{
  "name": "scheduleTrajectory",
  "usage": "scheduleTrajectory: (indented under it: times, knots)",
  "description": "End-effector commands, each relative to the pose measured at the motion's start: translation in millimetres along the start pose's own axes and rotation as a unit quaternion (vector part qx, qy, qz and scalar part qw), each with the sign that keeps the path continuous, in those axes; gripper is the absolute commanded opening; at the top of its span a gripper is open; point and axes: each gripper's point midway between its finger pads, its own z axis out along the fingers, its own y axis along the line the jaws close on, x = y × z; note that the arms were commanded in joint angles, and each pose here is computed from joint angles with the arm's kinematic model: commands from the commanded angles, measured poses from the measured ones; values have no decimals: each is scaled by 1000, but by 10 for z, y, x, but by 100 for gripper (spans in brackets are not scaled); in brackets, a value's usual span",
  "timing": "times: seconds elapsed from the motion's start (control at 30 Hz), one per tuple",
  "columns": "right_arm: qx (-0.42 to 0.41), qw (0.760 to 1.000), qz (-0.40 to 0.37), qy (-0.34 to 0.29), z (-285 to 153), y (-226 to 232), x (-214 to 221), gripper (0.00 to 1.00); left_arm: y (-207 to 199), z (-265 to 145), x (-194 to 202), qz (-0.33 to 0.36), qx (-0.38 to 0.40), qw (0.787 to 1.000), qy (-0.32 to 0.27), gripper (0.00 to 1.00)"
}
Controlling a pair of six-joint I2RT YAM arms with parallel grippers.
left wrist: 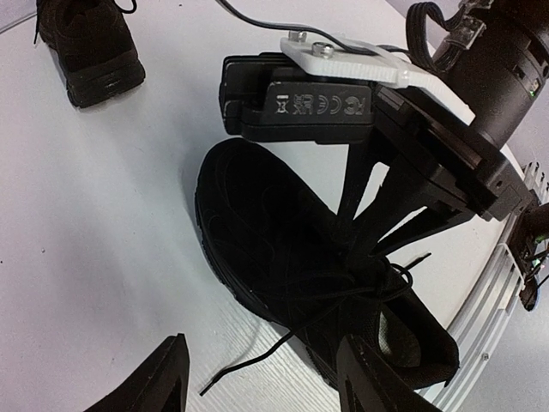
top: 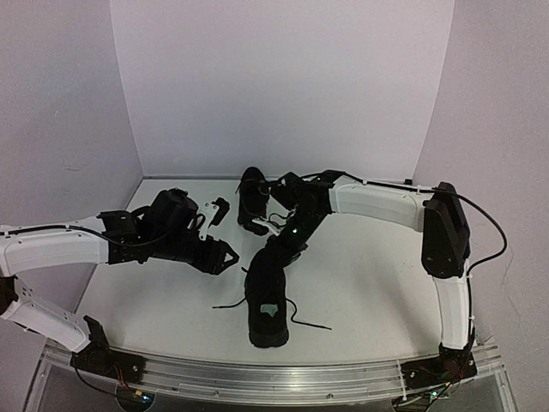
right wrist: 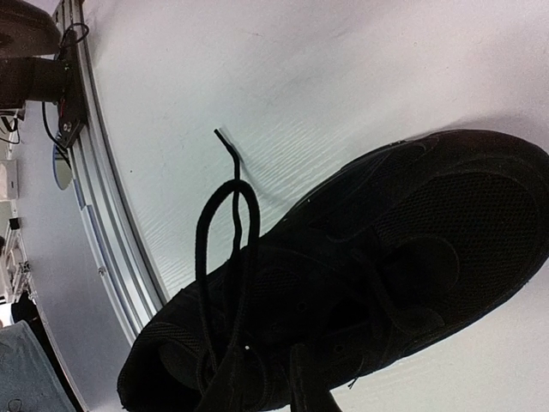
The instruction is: Tie the shoes
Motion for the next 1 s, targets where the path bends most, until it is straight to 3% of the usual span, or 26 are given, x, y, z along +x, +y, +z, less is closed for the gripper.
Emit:
scheduleTrajectory:
  times: [0.0, 0.47, 0.57, 0.7, 0.97]
  knots:
    - [7, 1000, -7, 5, -33, -6, 41, 19, -93, -32, -236, 15, 13, 1000, -24, 61]
    - [13, 1000, -3, 10, -27, -34, 93, 22, -103, -8, -246, 14, 15, 999, -27, 60]
    - [16, 1000, -4, 8, -44, -29, 82, 17, -100, -33, -258, 16, 15, 999, -32, 60]
    - [7, 1000, -9, 0, -87, 25, 37, 1, -109, -81, -288, 28, 17, 999, -42, 57]
    - [-1, 1000, -8, -10, -159, 98, 2, 0, -143, -207, -404, 87, 17, 994, -66, 49]
